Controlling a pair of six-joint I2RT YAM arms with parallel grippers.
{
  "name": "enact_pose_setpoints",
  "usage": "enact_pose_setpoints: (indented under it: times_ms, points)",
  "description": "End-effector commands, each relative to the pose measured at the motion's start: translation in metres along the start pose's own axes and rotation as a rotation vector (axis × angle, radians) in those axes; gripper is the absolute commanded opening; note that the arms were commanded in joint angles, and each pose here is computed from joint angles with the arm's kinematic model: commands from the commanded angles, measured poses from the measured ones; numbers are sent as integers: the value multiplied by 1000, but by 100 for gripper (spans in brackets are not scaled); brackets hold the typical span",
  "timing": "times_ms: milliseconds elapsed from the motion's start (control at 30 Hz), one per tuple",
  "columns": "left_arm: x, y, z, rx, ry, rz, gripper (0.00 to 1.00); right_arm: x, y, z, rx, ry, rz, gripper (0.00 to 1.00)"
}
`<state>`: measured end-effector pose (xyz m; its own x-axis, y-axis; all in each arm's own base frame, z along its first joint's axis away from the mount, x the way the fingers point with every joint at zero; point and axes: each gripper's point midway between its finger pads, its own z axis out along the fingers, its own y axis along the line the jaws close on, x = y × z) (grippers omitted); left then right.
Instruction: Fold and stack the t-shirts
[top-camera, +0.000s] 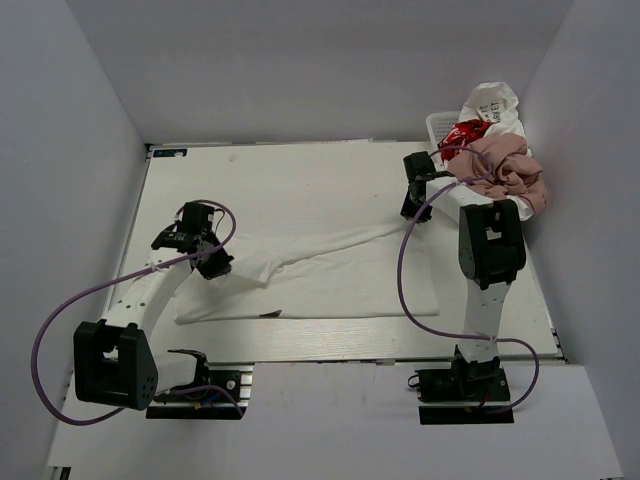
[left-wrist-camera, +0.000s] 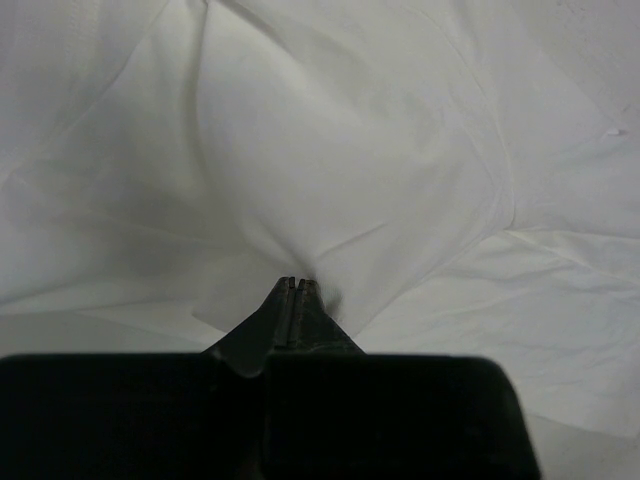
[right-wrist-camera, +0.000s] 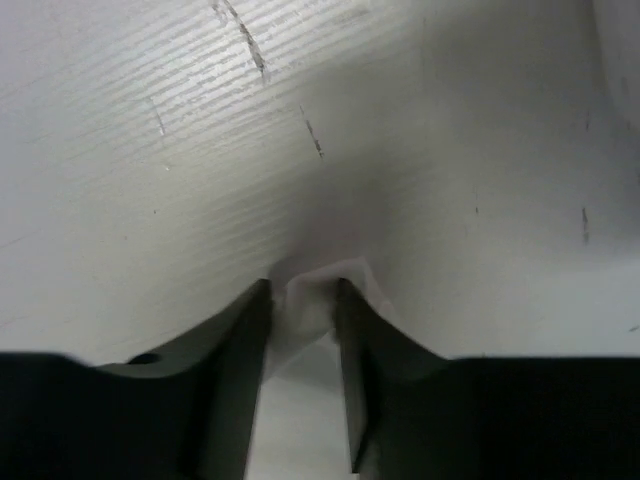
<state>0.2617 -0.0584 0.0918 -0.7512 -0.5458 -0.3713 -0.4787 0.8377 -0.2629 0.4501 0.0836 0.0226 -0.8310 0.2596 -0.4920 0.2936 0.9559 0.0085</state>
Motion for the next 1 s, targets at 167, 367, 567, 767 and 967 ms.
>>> enact_pose_setpoints:
  times_ms: [167,367,567,767,967]
  points:
    - [-6,-2,-2,3,-27,0,0,-31,-3,-19,43,-73,57,14]
    - [-7,-3,-4,9,-34,-1,0,-28,-6,-24,31,-85,35,0]
    - [-2,4,-9,-12,-23,0,0,-45,-7,-37,9,-157,1,0]
    - [17,19,-17,-26,6,-7,0,-24,-17,-58,-12,-157,-25,0]
    - [45,33,-8,-39,74,-25,0,7,-35,-55,17,-115,-38,0]
